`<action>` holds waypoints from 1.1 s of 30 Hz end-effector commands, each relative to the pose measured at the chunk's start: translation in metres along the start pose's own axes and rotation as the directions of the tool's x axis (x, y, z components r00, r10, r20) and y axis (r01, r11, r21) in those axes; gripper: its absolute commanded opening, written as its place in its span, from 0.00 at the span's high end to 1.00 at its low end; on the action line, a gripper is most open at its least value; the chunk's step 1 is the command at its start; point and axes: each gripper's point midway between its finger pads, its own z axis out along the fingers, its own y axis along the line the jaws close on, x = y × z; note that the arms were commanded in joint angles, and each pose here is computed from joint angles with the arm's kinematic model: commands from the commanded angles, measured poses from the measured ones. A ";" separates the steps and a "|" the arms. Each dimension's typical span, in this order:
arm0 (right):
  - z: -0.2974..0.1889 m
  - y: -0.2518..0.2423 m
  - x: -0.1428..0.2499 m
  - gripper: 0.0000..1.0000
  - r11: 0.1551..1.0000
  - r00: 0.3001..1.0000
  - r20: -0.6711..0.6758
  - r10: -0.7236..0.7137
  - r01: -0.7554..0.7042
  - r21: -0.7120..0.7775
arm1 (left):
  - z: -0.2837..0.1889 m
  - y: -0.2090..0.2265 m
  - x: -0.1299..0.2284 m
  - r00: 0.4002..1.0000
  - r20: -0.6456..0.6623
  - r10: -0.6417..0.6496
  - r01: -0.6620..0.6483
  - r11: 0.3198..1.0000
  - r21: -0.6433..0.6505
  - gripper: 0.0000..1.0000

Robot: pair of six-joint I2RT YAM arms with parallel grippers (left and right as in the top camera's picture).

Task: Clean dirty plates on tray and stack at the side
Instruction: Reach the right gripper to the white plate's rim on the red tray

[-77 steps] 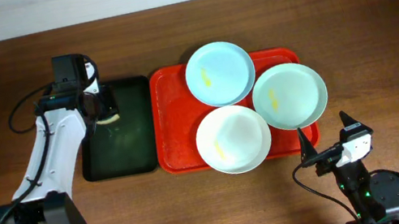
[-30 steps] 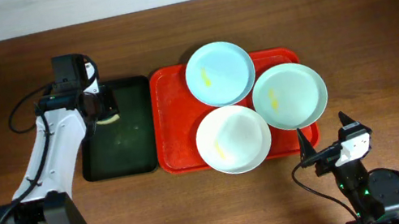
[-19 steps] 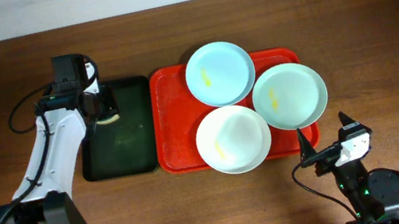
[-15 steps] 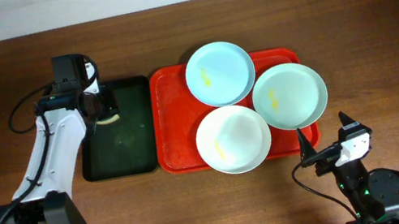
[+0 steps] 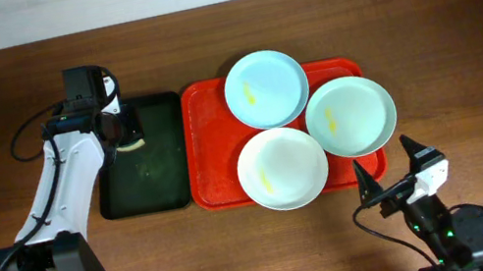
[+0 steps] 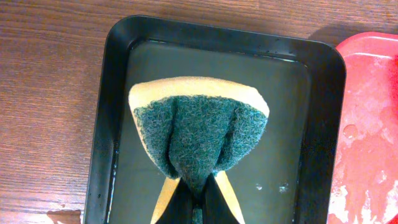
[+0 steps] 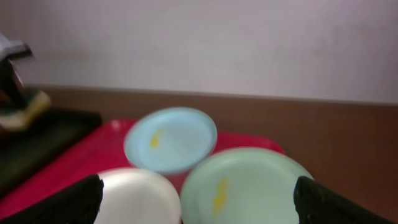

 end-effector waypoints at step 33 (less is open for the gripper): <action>0.010 0.022 -0.014 0.93 0.885 0.299 -0.869 0.393 -0.381 0.269 | 0.002 -0.002 0.001 1.000 -0.002 0.016 -0.016 1.000 0.012 1.00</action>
